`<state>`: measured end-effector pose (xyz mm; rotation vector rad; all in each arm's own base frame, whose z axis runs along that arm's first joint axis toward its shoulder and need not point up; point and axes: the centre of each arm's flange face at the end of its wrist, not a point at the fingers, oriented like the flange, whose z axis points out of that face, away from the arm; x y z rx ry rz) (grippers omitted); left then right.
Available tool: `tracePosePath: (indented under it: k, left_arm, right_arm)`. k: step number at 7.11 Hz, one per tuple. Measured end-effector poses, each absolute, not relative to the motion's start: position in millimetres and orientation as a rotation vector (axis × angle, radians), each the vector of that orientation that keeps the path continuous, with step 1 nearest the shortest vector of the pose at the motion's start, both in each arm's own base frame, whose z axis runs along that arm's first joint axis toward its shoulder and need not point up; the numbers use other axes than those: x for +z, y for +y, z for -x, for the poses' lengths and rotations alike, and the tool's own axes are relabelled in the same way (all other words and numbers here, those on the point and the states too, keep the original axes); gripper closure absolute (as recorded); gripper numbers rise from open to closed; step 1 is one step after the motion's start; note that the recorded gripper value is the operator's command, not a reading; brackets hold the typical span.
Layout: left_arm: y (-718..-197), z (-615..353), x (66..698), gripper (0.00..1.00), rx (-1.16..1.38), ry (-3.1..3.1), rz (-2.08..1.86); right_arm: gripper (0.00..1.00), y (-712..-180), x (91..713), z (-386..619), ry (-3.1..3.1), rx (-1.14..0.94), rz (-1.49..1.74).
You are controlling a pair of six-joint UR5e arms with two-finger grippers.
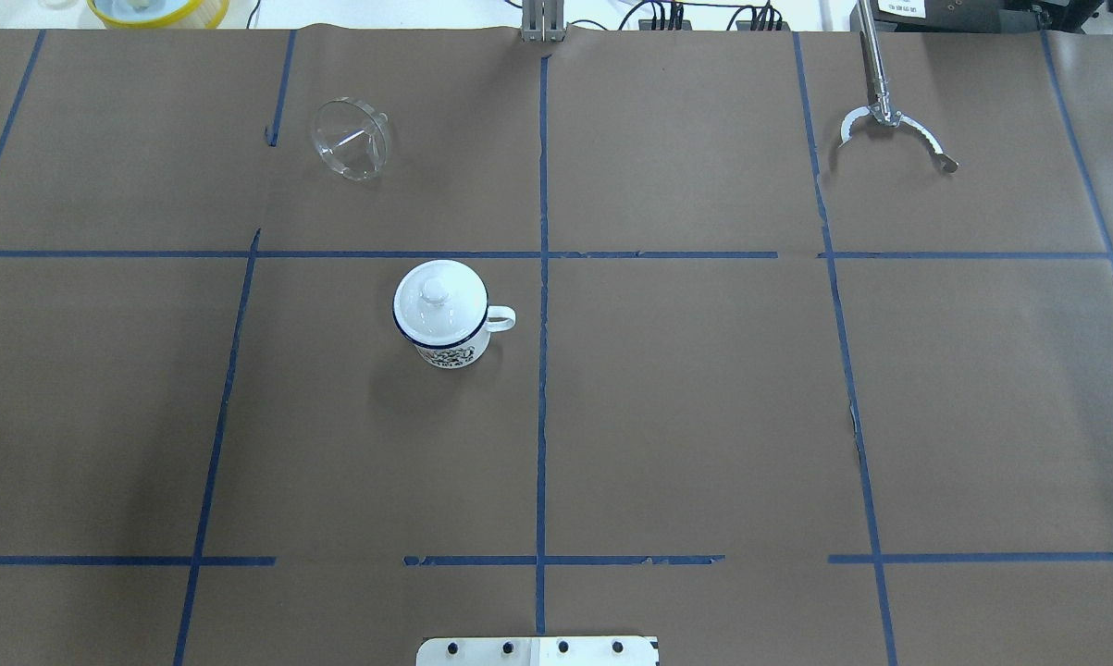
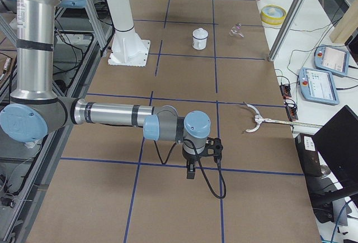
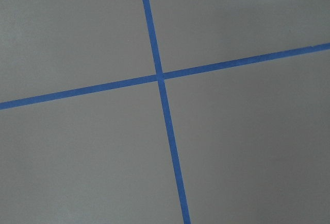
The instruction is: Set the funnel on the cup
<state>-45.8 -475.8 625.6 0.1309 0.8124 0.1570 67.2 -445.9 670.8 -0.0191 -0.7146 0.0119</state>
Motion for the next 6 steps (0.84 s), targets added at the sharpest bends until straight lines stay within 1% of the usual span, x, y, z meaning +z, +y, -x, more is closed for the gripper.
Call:
tracePosePath:
  k: [4, 6]
  left_arm:
    - [-484, 46, 619, 0.0, 0.165, 0.803, -0.145]
    - [-500, 45, 601, 0.0, 0.178, 0.798, -0.178]
  right_arm:
    - [0.0, -446, 671, -67, -0.715, 0.012, 0.019]
    - [0.0, -446, 671, -67, -0.715, 0.012, 0.019]
